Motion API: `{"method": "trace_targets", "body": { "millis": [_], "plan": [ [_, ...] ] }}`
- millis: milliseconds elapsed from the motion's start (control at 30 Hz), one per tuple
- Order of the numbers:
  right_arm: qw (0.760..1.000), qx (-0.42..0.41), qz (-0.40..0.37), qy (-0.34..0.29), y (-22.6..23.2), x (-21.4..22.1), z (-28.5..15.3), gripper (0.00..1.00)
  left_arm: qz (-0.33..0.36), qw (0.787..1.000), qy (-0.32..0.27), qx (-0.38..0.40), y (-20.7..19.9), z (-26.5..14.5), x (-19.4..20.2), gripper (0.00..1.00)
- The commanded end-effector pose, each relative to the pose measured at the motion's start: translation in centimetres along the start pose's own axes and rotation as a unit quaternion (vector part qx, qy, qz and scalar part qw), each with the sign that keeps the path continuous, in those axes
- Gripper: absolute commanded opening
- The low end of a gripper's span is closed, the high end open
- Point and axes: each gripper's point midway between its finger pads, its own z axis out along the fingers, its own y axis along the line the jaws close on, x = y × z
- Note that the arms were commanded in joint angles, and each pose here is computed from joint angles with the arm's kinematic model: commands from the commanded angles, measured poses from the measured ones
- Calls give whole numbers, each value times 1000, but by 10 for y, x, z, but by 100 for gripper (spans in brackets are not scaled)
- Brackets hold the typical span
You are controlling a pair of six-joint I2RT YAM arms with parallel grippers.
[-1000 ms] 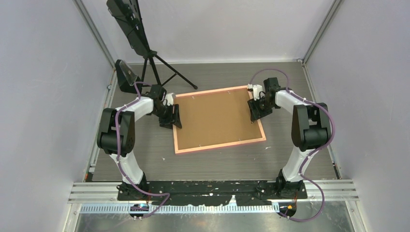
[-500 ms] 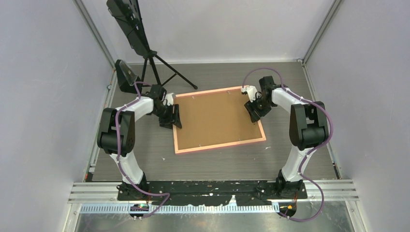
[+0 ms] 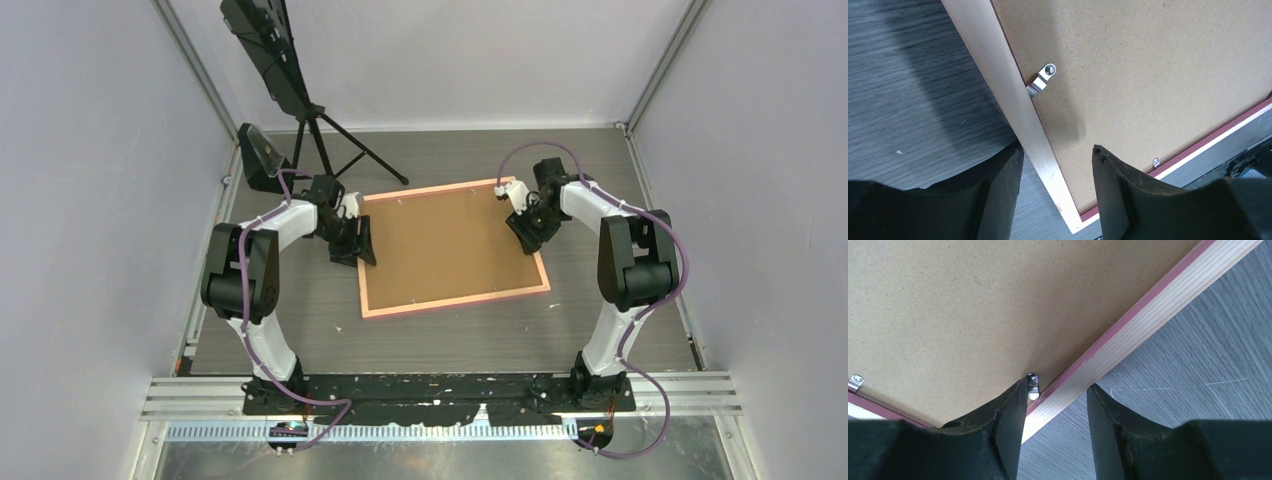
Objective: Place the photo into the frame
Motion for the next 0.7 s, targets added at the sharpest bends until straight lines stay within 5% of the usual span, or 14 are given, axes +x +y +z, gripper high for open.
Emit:
{"method": "trace_targets", "body": {
  "millis": [0,667],
  "plan": [
    [999,-5,-15,31,5,13,-4,49,15,1000,11,12,-1,15,3,56],
    [1000,0,-22,20,5,12,-5,36,15,1000,12,12,-1,16,3,56]
  ]
}}
